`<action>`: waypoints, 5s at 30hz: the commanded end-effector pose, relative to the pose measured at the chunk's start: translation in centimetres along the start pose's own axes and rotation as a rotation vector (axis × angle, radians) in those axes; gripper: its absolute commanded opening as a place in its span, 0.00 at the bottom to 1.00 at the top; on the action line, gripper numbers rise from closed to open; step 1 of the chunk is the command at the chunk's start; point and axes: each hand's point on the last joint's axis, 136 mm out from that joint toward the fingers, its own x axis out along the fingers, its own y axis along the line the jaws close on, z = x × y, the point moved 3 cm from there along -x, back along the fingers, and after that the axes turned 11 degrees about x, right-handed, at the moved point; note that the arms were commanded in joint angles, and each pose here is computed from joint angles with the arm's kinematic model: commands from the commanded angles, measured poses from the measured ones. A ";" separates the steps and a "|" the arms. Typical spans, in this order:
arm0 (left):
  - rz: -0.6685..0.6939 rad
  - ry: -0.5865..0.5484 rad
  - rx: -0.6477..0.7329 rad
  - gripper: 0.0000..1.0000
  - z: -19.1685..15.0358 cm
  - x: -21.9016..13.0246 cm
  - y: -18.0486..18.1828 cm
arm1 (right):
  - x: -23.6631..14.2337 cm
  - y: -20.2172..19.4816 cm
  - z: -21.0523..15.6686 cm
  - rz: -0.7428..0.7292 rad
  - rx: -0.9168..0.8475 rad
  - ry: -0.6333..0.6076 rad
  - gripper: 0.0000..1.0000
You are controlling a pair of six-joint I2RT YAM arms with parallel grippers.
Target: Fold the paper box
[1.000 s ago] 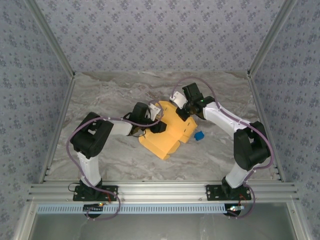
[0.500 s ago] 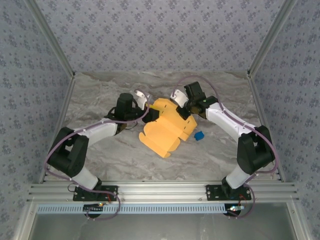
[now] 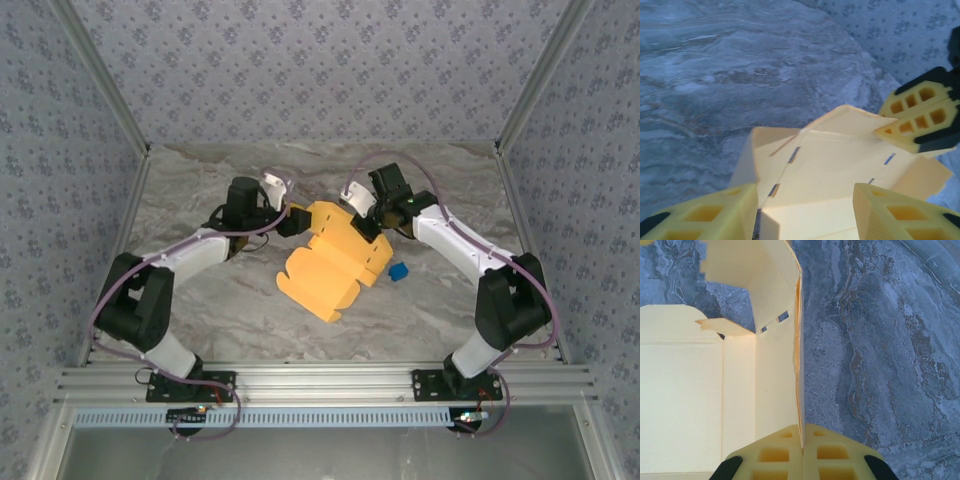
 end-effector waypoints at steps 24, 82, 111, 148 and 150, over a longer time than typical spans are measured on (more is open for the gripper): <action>-0.100 -0.027 -0.061 0.56 2.3 1.4 1.4 | -1.0 0.7 1.2 0.031 0.006 -0.020 0.00; 0.500 0.064 -0.121 0.59 -2.1 -8.7 9.2 | 1.0 1.5 1.9 -0.256 -0.523 -0.066 0.00; -0.002 0.252 0.110 0.47 -7.0 2.0 6.2 | 4.8 1.0 0.4 -0.582 -0.953 -0.216 0.00; -0.267 0.094 0.209 0.47 -7.3 4.2 1.8 | 5.9 0.8 -1.5 -0.661 -1.040 -0.276 0.00; -0.271 0.084 0.212 0.46 -7.3 4.2 1.6 | 5.9 0.8 -1.4 -0.663 -1.035 -0.278 0.00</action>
